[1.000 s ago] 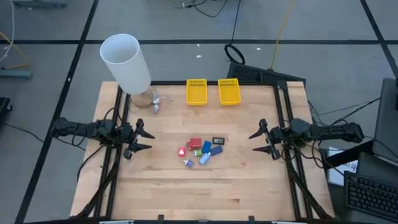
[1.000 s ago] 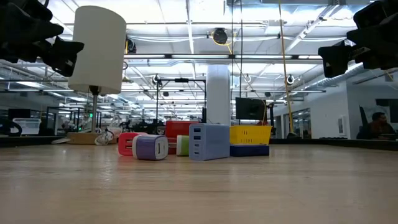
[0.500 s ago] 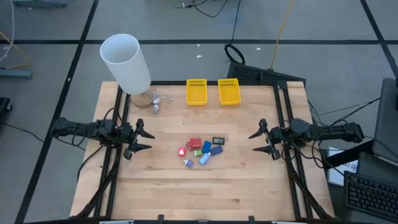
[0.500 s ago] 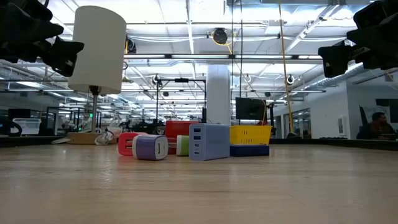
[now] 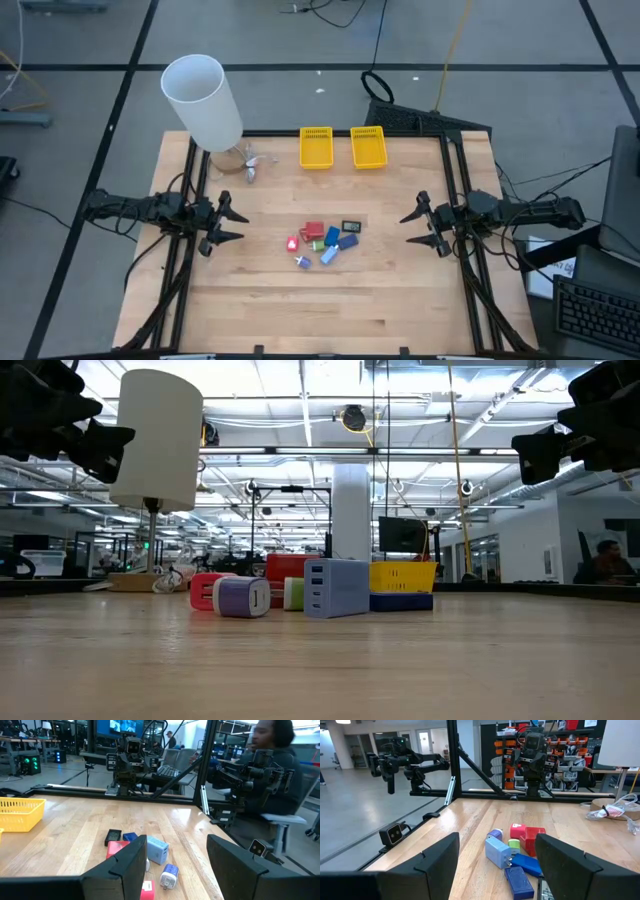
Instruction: Pick & Place Office items
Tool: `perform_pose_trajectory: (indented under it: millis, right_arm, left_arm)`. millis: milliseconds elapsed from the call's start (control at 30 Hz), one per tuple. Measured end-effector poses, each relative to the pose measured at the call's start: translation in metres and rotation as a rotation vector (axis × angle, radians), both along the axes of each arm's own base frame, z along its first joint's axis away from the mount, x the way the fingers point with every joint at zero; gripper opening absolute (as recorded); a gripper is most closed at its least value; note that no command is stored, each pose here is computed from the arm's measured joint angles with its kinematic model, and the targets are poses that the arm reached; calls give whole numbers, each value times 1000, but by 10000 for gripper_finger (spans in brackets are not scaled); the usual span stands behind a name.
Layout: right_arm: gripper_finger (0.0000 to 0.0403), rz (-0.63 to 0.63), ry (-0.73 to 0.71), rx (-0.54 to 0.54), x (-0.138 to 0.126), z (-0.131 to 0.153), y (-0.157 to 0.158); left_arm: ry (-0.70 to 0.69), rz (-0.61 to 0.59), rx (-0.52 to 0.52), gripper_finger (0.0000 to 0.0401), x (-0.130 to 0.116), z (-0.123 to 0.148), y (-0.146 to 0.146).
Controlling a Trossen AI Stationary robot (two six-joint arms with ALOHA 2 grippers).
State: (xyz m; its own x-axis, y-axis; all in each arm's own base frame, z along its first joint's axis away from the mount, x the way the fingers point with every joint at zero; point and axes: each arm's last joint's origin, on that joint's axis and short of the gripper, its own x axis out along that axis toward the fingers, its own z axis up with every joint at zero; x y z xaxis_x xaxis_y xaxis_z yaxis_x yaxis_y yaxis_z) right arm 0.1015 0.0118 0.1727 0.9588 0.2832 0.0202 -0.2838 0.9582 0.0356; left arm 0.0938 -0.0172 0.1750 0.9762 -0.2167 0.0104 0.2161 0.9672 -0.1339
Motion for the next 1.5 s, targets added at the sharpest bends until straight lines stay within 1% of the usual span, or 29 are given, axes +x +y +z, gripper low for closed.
perform_pose_trajectory:
  millis: [1267, 1333, 1433, 1500]
  right_arm:
    - [251, 0, -6, 2, 0, 1, 0]
    - [251, 2, -2, 49, 0, 2, 0]
    - [251, 6, 32, 191, 0, 2, 0]
    - [251, 9, 54, 267, 0, 2, 0]
  left_arm:
    - [0, 0, 0, 209, 0, 0, 0]
    - [0, 0, 0, 209, 0, 0, 0]
    - [0, 0, 0, 209, 0, 0, 0]
    - [0, 0, 0, 209, 0, 0, 0]
